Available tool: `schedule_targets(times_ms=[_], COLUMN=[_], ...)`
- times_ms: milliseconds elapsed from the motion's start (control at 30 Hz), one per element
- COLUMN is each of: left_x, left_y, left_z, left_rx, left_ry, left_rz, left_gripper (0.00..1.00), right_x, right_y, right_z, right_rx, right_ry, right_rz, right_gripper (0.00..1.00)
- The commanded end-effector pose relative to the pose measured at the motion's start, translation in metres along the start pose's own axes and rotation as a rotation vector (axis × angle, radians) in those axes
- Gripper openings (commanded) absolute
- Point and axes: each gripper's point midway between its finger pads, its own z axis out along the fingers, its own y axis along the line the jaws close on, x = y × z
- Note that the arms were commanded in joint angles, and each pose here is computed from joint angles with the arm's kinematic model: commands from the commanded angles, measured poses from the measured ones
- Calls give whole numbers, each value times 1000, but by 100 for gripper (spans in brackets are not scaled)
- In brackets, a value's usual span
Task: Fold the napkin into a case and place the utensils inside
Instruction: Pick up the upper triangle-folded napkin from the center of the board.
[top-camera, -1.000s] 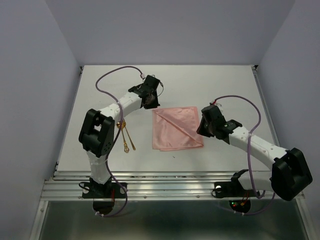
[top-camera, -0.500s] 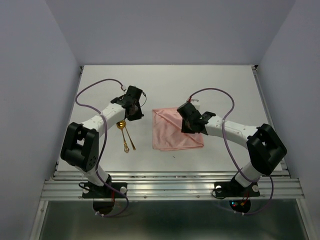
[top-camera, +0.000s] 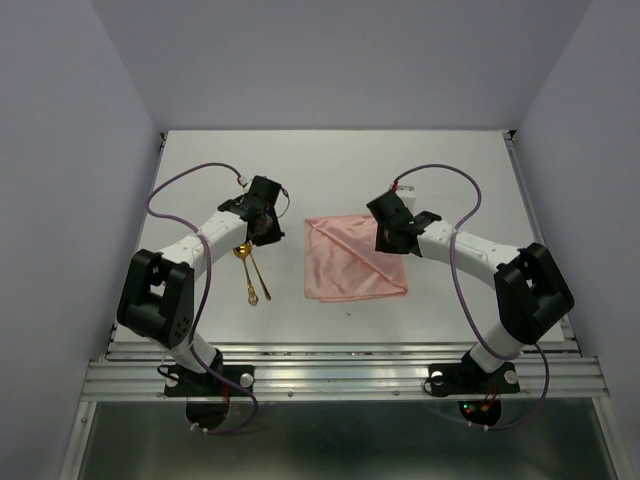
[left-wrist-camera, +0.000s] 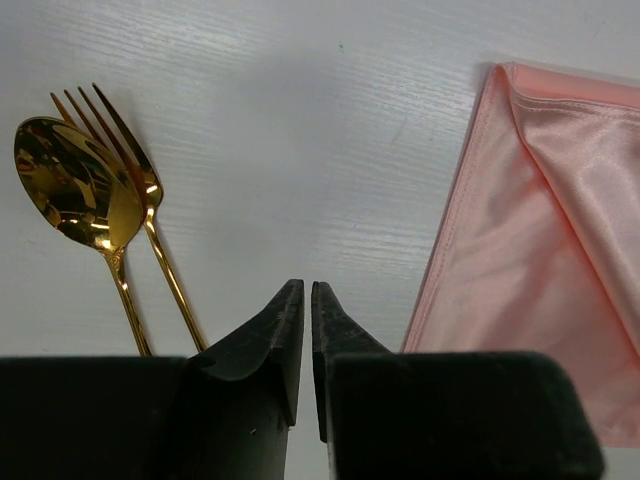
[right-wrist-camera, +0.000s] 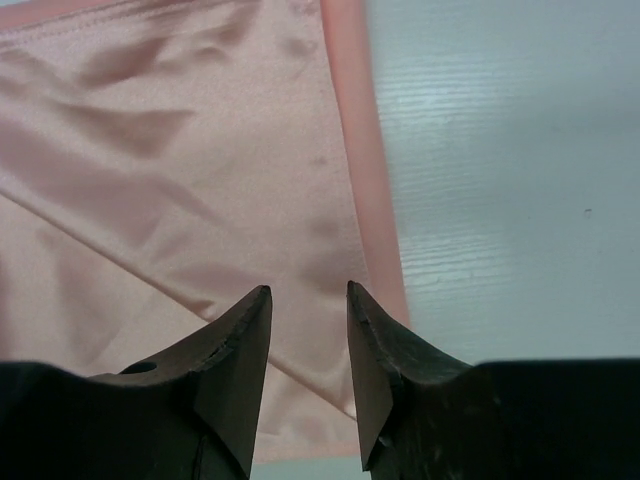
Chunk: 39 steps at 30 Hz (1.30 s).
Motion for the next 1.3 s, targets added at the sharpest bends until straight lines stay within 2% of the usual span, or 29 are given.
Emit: schedule_targets(times_ms=[0,200,300,400,700,900,1100,1267], left_x=[-20,-13,-14,-15,-16,-15,-17,-15], left_y=[-10,-5,-5,-5,-4,-9,-12,-17], left_z=[-12,-10,-12,-13,-13,-14,-14,-14], left_rx=[35,23,22,19,17,33,40,49], left_ry=[-59,-49,-53,-55,-55,-48,-51,-47], left_rz=[-25,-35,-35,-35,-18,-10,-4,6], left_gripper=[22,24,26,27,27,27,27,27], right_x=[-39,-50,-51,-52,-44,-46,-9,20], right_y=[14,39,55,64,41,-16,-48,-57], right_z=[-14,-8,-5,-1,7,17,22,20], right_rx=[-56,-124,-154,-155,-130,-97,-80,-75], right_ry=[-65,-50,-38,-30,-22,2,71,106], right_rz=[13,-3,-15,-29,6,124,142,185], right_gripper=[43,52,61,64,63,59,57,46])
